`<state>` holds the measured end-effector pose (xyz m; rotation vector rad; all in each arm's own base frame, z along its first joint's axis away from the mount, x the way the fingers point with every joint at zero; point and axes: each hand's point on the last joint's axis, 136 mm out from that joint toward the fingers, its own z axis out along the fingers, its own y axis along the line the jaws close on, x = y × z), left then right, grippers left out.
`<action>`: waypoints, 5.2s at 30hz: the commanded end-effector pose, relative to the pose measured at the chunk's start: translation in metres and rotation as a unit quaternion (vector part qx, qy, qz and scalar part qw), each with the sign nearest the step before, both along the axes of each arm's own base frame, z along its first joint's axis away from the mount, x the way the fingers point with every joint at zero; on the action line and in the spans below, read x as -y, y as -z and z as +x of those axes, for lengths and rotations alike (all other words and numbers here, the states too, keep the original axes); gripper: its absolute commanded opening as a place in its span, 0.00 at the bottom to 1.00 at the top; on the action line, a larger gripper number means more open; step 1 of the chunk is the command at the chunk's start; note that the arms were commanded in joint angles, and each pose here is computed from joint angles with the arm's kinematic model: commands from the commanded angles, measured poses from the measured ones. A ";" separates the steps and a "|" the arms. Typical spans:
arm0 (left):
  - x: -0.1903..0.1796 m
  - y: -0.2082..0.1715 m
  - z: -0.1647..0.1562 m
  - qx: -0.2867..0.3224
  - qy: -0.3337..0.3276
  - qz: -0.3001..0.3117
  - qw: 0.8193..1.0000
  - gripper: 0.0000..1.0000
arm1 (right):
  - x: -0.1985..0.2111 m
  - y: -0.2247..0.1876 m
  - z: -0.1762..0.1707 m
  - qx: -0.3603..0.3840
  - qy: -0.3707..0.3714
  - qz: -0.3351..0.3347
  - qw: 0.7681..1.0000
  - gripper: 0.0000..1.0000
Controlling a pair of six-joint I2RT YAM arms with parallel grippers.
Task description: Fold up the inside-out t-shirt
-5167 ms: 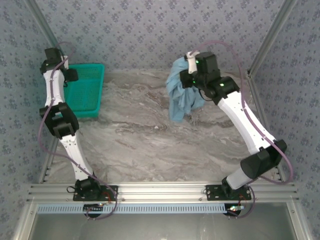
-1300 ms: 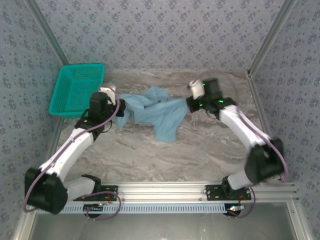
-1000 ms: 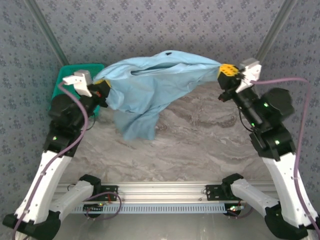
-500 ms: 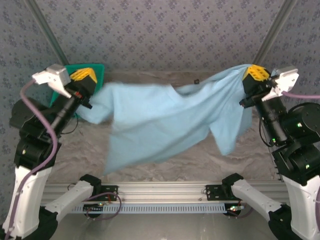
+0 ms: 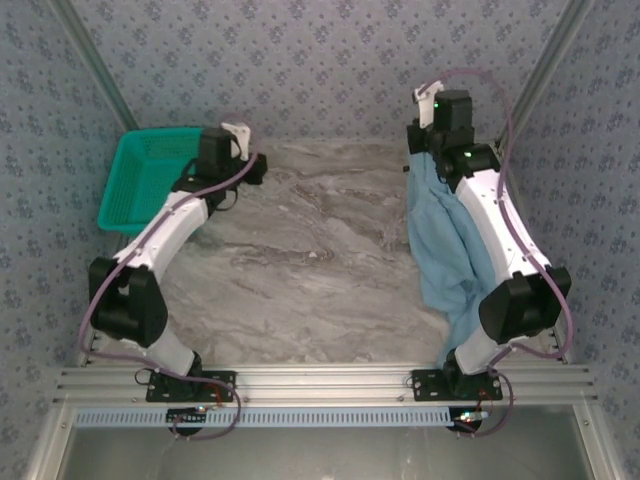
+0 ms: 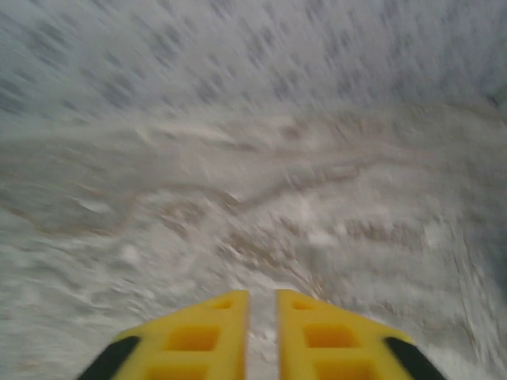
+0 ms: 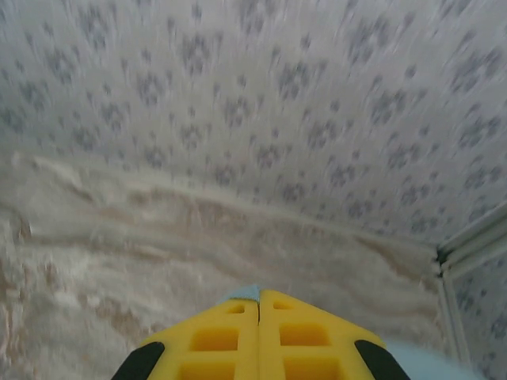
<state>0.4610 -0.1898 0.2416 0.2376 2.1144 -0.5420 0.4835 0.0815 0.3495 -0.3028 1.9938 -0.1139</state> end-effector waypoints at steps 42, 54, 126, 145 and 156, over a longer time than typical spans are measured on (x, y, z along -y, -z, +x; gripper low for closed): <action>0.343 0.111 -0.061 -0.038 0.347 -0.193 0.917 0.09 | 0.079 -0.076 -0.054 0.060 0.091 0.003 0.994 0.00; 0.160 -0.097 -0.101 0.202 0.225 -0.051 0.952 0.01 | 0.068 -0.156 -0.120 0.170 0.059 0.088 0.980 0.00; -0.019 0.178 0.033 -0.173 -0.097 0.029 0.980 0.58 | -0.067 0.311 -0.031 -0.363 0.034 0.222 0.904 0.61; -0.037 0.123 0.128 -0.147 -0.098 0.011 0.984 0.61 | -0.081 0.253 0.075 -0.306 0.002 0.260 0.916 0.62; 0.138 0.072 -0.096 -0.025 0.211 0.066 0.975 0.68 | -0.027 0.230 -0.067 -0.295 0.024 0.263 0.918 0.67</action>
